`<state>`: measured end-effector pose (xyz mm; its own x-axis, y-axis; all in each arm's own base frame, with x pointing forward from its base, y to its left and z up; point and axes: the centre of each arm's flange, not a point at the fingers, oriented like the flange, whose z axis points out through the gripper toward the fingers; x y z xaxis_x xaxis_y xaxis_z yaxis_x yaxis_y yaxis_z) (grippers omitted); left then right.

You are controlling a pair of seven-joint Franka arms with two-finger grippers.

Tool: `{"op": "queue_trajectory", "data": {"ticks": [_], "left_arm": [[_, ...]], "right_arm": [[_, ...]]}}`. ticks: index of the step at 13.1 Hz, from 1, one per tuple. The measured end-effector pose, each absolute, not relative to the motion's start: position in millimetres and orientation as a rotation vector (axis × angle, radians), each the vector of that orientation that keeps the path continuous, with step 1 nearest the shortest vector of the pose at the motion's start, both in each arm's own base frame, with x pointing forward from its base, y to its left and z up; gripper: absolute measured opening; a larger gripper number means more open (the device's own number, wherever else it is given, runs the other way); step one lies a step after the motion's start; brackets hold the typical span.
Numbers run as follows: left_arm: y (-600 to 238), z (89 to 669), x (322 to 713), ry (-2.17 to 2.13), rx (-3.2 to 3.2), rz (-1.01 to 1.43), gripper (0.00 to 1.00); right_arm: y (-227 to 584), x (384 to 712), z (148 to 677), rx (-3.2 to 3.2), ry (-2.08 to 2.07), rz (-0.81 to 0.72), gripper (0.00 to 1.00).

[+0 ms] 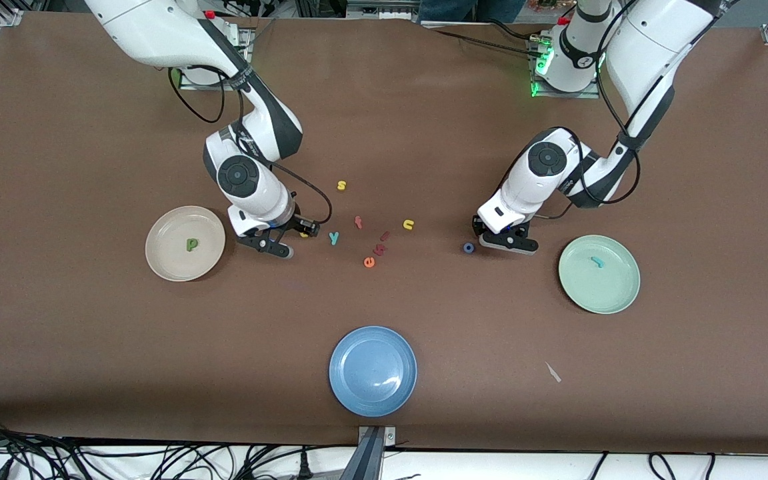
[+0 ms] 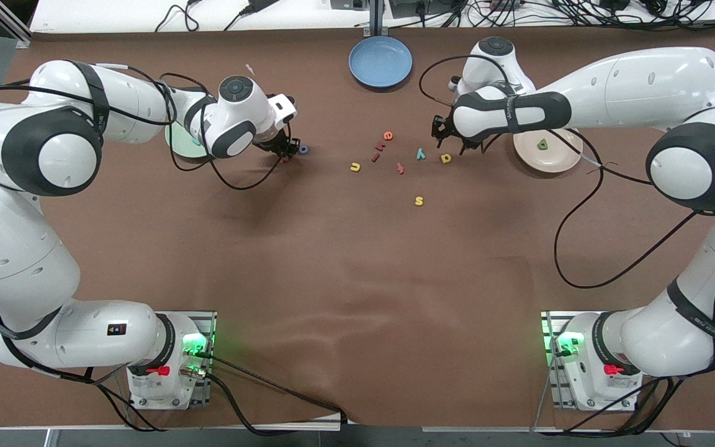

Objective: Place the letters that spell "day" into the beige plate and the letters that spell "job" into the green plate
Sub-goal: 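Grasp the red p with the left gripper while the right gripper returns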

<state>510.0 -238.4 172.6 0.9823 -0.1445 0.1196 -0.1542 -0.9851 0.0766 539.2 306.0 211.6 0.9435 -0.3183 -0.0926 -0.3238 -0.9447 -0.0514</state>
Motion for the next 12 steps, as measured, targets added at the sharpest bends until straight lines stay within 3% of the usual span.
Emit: {"op": "queue_trajectory", "data": {"ticks": [5,12], "left_arm": [[-236,177,518,-0.177,3.045,0.189,0.26],[-180,285,627,0.121,3.167,-0.003,0.26]], "right_arm": [[308,539,188,-3.010,0.505,0.117,0.67],[304,527,174,-3.001,0.502,0.103,0.63]]}}
